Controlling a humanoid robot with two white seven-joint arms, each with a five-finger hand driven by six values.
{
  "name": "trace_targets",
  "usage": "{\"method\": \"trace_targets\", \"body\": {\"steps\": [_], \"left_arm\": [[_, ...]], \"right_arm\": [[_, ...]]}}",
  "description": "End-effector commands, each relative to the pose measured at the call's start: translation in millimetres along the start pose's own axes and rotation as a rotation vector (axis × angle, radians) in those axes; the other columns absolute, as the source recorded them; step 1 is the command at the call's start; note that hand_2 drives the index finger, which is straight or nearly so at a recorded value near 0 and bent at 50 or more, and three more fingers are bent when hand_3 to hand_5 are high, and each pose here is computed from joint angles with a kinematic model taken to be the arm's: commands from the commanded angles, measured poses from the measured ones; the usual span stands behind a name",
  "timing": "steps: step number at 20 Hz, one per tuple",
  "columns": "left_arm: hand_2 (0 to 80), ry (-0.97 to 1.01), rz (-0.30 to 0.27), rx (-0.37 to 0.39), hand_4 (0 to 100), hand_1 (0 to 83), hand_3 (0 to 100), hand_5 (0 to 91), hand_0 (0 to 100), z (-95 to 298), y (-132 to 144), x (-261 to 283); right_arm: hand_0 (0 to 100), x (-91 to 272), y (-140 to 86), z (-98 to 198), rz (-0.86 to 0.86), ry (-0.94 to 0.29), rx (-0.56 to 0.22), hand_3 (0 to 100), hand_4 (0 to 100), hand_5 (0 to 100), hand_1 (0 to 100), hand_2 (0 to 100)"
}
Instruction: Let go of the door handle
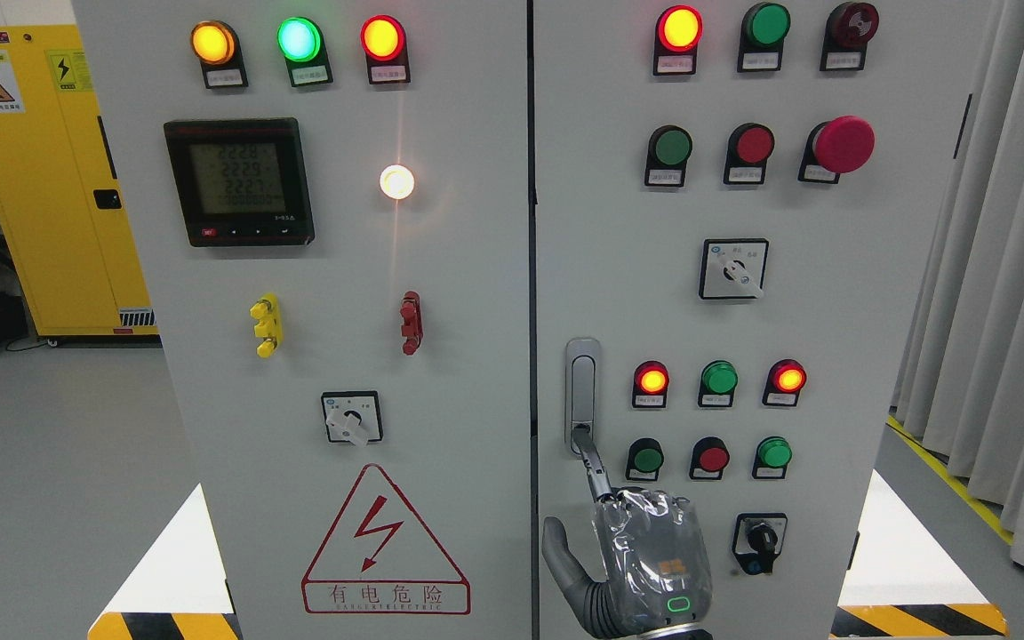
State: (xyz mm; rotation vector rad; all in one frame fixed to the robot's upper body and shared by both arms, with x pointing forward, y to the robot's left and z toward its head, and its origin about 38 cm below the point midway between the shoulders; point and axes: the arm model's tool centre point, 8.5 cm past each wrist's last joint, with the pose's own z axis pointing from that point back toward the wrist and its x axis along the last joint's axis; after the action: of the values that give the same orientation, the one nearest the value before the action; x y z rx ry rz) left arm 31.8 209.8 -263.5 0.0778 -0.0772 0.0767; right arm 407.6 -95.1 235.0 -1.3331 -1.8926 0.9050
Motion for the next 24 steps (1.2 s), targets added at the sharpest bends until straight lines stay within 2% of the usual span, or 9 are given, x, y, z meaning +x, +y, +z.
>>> {"method": "trace_targets", "body": {"steps": [1, 24], "left_arm": [[0.0, -0.013, 0.001, -0.002, 0, 55.6, 0, 0.0, 12, -0.3, -0.7, 4.3], [0.0, -0.013, 0.001, -0.002, 0, 55.6, 0, 0.0, 12, -0.3, -0.7, 4.3]], "right_arm": [[60, -2.5, 0.9, -2.1, 0.004, 0.006, 0.002, 100, 100, 100, 34, 0], [59, -2.5, 2.4, -3.3, 0.006, 0.016, 0.010, 100, 100, 100, 35, 0]]}}
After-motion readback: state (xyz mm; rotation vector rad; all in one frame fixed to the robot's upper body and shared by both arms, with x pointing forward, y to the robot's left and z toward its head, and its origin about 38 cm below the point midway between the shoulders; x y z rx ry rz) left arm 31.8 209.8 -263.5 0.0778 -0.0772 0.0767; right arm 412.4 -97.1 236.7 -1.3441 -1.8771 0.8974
